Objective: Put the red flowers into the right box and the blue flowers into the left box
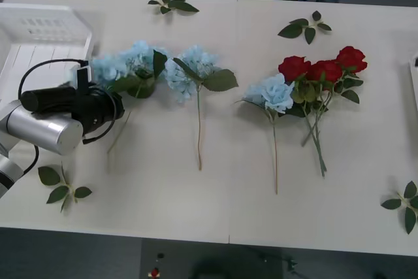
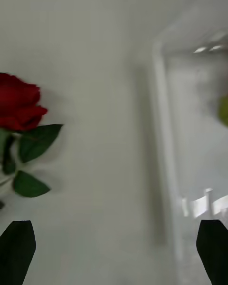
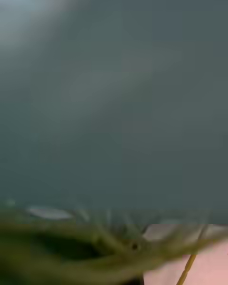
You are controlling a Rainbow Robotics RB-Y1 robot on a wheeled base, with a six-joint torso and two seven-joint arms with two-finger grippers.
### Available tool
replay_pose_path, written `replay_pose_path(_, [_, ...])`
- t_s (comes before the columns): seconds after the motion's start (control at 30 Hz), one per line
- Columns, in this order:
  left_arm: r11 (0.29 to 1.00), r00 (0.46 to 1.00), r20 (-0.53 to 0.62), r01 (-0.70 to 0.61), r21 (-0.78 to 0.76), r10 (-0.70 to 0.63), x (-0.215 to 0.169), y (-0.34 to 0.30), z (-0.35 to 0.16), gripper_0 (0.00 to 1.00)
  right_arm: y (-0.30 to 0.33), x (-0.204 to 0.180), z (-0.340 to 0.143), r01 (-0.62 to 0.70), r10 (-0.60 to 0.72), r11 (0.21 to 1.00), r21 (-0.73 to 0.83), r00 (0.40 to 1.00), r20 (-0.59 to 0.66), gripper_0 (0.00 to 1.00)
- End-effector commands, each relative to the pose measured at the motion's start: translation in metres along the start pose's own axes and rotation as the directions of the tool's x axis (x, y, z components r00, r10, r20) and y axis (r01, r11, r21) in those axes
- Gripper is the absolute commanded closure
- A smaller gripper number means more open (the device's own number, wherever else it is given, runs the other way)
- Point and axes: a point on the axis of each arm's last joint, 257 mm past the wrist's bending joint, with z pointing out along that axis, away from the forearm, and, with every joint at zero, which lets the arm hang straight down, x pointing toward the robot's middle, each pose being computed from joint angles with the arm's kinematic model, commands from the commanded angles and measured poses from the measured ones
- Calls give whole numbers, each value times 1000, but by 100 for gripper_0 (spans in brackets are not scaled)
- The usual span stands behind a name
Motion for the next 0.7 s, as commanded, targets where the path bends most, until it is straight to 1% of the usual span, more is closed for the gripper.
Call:
replay_pose_path(0.03, [1000,999,52,-6,9,6,-28,-8,-4,100,52,27,13,-123,122,991,-51,992,-24,0])
replay_pose_path(0.13, [999,997,70,-34,15,33,-36,-11,-11,100,73,41,32,-177,176,983,-40,984,-12,0])
replay_pose_path(0.23, [997,994,90,-68,29,65,-46,-15,-23,100,83,46,52,-210,210,978,-14,977,21,0])
replay_pose_path(0.43, [986,983,133,-142,84,130,-58,-35,-59,100,90,38,86,-302,304,953,-28,948,93,0])
replay_pose_path(0.57, [982,974,177,-161,99,142,-72,-38,-84,100,94,32,106,-327,332,943,-63,934,130,0])
replay_pose_path(0.7, [977,958,226,-198,79,176,-88,-33,-102,100,100,31,122,-342,349,937,-76,926,145,0])
